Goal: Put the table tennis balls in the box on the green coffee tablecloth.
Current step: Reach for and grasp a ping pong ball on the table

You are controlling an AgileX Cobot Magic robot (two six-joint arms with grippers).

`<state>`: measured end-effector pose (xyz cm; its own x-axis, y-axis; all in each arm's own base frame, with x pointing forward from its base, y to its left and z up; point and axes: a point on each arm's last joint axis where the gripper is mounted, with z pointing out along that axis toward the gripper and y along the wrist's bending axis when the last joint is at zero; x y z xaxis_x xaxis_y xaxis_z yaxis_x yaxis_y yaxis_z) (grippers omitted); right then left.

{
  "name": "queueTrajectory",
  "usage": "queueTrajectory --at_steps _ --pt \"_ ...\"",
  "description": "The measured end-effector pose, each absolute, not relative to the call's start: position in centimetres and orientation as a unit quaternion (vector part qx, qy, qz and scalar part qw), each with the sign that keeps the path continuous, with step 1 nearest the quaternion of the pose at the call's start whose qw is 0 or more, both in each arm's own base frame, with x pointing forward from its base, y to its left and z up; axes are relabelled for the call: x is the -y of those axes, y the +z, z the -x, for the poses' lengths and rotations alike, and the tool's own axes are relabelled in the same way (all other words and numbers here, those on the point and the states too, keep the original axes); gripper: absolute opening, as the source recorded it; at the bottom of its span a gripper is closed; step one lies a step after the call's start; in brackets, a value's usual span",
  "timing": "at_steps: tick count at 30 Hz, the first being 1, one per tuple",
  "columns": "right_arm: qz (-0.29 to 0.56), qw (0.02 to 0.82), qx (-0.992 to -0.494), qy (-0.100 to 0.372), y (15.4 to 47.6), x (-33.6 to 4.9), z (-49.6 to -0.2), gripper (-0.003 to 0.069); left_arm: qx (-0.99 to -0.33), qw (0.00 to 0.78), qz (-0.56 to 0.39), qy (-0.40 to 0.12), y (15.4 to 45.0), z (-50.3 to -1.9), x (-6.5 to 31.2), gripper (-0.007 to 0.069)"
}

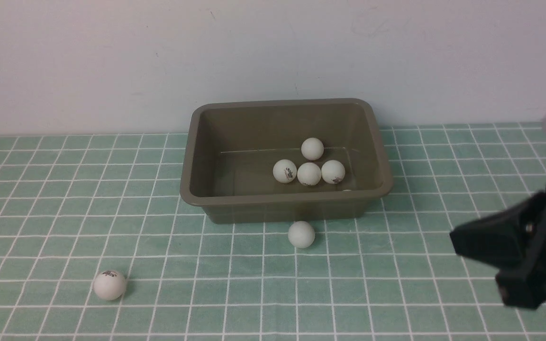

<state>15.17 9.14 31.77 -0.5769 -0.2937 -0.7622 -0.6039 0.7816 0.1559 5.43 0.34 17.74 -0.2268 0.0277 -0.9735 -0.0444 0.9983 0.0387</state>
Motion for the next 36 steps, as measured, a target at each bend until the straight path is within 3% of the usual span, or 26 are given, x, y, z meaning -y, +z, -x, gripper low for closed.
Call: queueTrajectory --at_steps 7,12,25,36 --pt "0.206 0.408 -0.868 0.196 26.8 -9.0 -15.0 -0.0008 -0.783 0.622 0.005 0.029 17.7 -5.4 -0.3 -0.0004" --pt "0.196 0.417 -0.868 0.184 25.3 -10.1 -16.8 -0.0008 -0.783 0.622 0.005 0.029 17.7 -5.4 -0.3 -0.0004" --pt "0.172 0.422 -0.874 0.167 18.7 -17.0 -20.3 -0.0008 -0.783 0.622 0.005 0.029 17.7 -5.4 -0.3 -0.0004" --pt "0.169 0.430 -0.867 0.184 17.6 -23.0 -21.6 -0.0008 -0.783 0.622 0.005 0.029 17.7 -5.4 -0.3 -0.0004"
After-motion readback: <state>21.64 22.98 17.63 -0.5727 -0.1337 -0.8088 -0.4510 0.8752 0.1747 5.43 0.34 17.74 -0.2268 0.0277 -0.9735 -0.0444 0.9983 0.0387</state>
